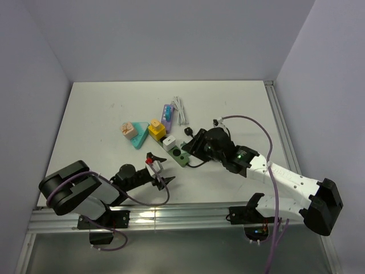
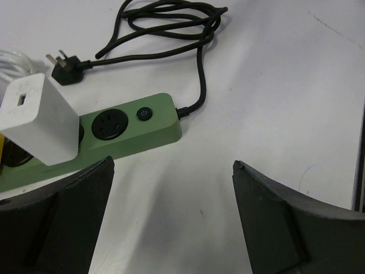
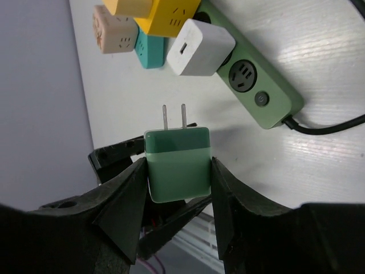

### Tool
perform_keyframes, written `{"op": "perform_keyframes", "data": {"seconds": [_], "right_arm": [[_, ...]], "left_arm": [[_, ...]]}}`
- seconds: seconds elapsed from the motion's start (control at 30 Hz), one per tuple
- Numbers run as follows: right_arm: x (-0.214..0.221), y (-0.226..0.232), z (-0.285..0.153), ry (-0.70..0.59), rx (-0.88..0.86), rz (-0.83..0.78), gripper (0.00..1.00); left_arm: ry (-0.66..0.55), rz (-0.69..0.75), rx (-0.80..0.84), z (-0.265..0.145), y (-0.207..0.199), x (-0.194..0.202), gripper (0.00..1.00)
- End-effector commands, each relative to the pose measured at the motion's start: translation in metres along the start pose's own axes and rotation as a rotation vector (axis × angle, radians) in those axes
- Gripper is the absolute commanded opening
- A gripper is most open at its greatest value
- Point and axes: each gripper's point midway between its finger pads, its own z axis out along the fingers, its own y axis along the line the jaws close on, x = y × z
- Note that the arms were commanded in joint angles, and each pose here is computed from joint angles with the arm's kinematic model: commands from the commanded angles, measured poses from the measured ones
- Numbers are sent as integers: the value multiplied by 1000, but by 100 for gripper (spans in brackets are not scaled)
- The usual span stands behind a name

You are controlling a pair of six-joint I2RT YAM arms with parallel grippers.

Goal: Insert the plug
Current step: Pick up the plug from the center of the board.

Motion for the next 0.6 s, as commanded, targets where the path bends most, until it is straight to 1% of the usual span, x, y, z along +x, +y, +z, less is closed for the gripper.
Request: {"op": "perform_keyframes", "data": {"seconds": [0.0, 0.03, 0.07, 0.13, 0.17, 0.23, 0.3, 0.37, 0.57], "right_arm": [[-4, 31, -5, 17, -99, 42, 23], [-4, 31, -5, 19, -98, 50, 23], [-2, 31, -5, 25, -99, 51, 23], [0, 32, -5, 40, -104, 63, 24], [0, 33, -6, 39, -107, 64, 24], [3, 34, -6, 56, -115, 72, 24], [2, 36, -8, 54, -121, 79, 24], [8, 37, -10, 80, -134, 82, 24], [19, 37, -13, 124, -172, 109, 24]], "left_arm": [[-471, 276, -132, -22, 11, -117, 90], [-476, 283, -127, -22, 6, -119, 90], [-508, 300, -139, -19, 8, -131, 90], [-532, 354, -159, -19, 7, -140, 90], [-540, 354, -151, -19, 4, -142, 90], [-559, 401, -146, -20, 1, -149, 90], [-567, 475, -128, -19, -4, -152, 90], [-569, 537, -144, -18, -4, -156, 90], [-571, 643, -164, -16, -6, -165, 87]]}}
